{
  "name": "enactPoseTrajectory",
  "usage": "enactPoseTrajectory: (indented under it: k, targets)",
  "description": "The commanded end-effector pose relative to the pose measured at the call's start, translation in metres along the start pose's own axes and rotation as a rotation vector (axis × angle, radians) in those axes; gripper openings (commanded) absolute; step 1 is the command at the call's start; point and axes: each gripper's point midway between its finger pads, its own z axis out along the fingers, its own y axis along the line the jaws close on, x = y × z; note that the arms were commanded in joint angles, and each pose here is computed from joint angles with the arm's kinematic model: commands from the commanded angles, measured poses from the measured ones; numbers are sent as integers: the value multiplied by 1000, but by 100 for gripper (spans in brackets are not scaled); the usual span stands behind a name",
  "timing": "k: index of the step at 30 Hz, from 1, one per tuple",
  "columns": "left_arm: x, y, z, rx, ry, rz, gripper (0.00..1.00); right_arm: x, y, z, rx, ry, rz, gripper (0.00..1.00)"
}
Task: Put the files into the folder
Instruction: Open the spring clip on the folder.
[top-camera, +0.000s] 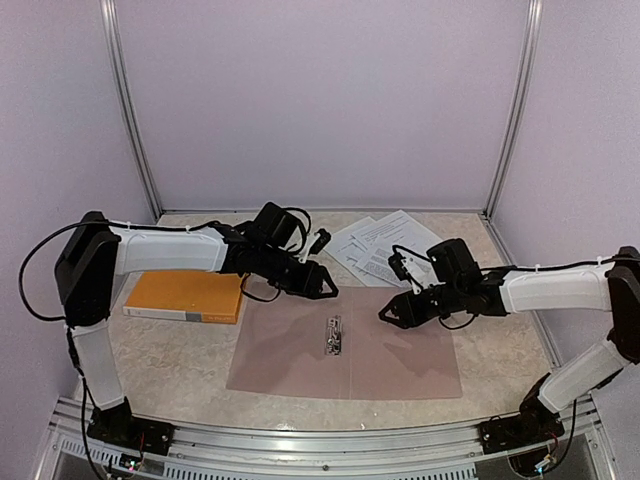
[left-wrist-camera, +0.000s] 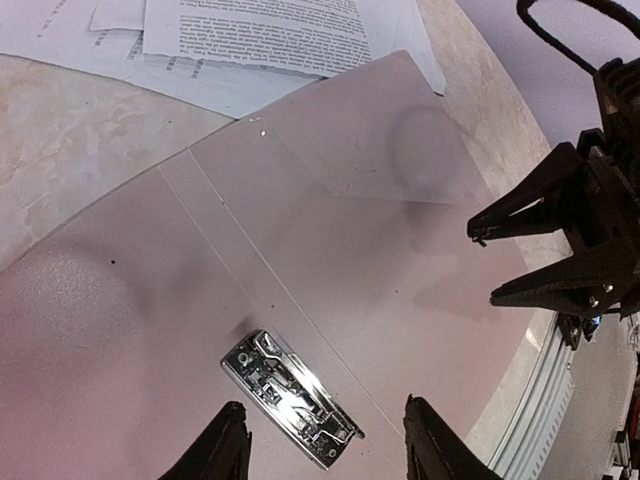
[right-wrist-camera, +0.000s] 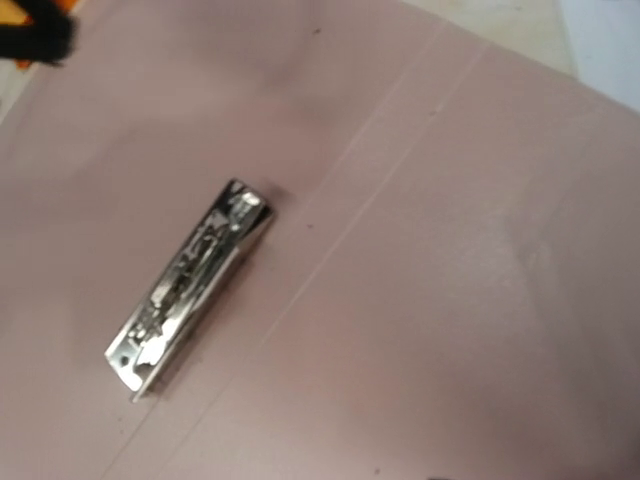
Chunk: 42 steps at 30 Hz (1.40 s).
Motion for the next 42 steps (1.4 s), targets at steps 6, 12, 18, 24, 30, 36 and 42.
enactPoseTrajectory:
  k: [6, 12, 18, 24, 30, 36, 42]
  targets:
    - [8, 4, 27, 155, 122, 10, 47, 14, 27, 25, -108, 7, -54, 40]
    - [12, 9, 35, 225, 131, -11, 44, 16, 41, 44, -42, -26, -40, 39]
    - [19, 18, 47, 234, 171, 14, 42, 26, 41, 53, 2, -7, -18, 40]
    - [14, 25, 59, 252, 193, 9, 41, 32, 39, 49, 18, -6, -15, 39]
    - [19, 29, 72, 269, 233, -24, 36, 36, 34, 47, 36, -1, -13, 39]
    - [25, 33, 77, 265, 252, -39, 33, 41, 33, 49, 36, 10, -5, 39]
    - [27, 34, 83, 271, 266, -61, 29, 41, 32, 49, 40, 11, -7, 39]
